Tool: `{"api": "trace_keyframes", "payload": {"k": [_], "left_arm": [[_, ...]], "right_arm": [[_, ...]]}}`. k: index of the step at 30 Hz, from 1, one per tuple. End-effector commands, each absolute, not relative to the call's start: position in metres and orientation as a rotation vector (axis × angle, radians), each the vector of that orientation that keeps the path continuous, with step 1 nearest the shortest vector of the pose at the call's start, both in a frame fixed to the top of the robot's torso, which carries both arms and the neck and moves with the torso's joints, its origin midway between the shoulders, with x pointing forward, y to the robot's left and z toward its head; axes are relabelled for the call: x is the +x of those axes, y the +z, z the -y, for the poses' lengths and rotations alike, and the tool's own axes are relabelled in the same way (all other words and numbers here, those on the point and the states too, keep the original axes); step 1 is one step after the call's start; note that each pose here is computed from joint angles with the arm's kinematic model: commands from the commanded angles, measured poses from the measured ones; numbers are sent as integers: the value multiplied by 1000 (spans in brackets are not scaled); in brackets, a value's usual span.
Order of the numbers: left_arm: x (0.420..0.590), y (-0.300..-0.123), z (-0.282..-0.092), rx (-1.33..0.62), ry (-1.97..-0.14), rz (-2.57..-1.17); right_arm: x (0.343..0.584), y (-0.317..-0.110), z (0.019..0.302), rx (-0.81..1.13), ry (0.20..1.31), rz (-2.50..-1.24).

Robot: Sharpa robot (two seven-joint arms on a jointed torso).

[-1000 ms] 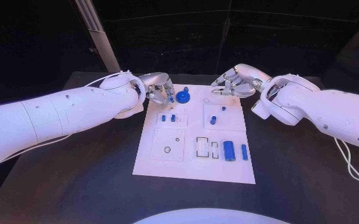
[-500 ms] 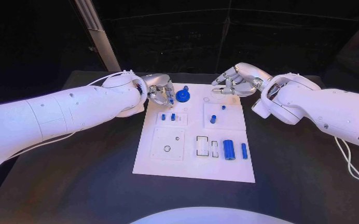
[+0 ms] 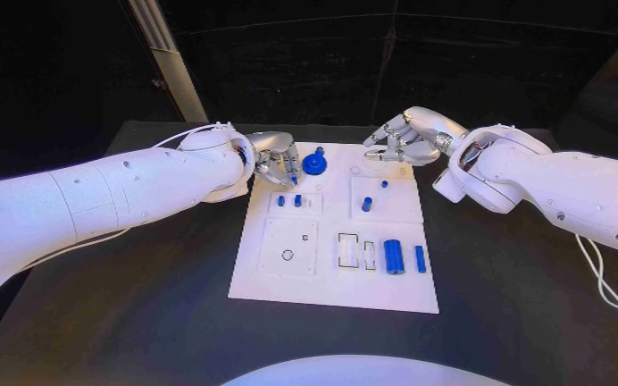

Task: Assemble the parts on the task board

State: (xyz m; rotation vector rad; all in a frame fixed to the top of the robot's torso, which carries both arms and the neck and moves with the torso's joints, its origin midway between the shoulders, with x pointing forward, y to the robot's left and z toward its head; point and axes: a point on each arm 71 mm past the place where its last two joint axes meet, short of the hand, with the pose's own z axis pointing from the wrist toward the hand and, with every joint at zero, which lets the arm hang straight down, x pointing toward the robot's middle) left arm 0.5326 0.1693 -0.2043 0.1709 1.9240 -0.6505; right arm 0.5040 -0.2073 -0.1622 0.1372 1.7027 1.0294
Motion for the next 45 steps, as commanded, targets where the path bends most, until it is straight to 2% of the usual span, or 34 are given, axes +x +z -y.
{"api": "trace_keyframes", "payload": {"k": [1, 45], "left_arm": [[532, -206, -170, 179, -627, -1960], [533, -210, -165, 185, -622, -1975]], "right_arm": [[504, -161, 207, 132, 1035, -1693], [505, -161, 209, 137, 1014, -1698]]}}
